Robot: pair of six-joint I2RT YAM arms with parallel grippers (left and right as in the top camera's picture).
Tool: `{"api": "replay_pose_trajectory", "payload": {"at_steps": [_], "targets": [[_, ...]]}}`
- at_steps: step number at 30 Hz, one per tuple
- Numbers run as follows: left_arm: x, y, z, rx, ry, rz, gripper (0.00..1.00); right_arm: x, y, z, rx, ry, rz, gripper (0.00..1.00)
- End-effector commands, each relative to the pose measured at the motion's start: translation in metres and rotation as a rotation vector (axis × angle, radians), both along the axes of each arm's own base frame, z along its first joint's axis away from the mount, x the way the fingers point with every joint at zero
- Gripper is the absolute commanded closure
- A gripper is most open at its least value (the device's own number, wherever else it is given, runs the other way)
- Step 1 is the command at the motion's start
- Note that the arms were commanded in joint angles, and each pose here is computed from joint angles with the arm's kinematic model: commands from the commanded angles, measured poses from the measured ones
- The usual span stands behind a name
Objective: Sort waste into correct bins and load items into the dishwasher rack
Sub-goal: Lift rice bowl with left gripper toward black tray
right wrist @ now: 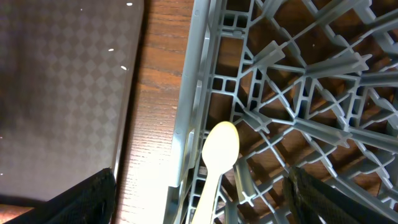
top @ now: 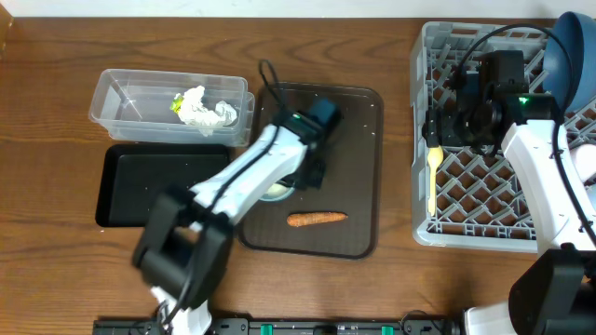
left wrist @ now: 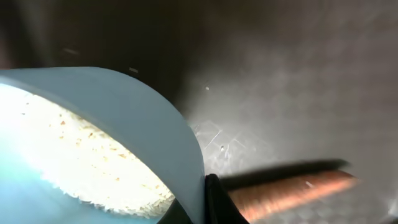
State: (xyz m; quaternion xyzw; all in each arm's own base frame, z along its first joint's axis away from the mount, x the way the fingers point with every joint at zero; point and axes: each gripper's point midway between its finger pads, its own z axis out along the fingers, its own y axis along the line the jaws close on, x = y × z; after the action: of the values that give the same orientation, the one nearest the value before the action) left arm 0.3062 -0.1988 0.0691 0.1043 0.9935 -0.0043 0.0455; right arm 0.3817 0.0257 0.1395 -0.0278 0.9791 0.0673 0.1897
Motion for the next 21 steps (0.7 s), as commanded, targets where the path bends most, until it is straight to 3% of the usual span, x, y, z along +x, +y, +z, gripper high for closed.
{"api": "replay_pose_trajectory", "payload": {"at_steps": [1, 13, 21], "targets": [[0.017, 0.015, 0.044, -0.045, -0.116, 0.052, 0.94, 0.003, -0.002, 0.013, -0.001, -0.035, -0.009, 0.14], [0.035, 0.083, 0.064, -0.283, -0.041, 0.297, 0.94, 0.003, -0.002, 0.013, -0.001, -0.034, -0.009, 0.15], [0.042, 0.125, 0.070, -0.527, -0.007, 0.350, 0.94, 0.003, -0.002, 0.013, -0.001, -0.034, -0.009, 0.15]]}}
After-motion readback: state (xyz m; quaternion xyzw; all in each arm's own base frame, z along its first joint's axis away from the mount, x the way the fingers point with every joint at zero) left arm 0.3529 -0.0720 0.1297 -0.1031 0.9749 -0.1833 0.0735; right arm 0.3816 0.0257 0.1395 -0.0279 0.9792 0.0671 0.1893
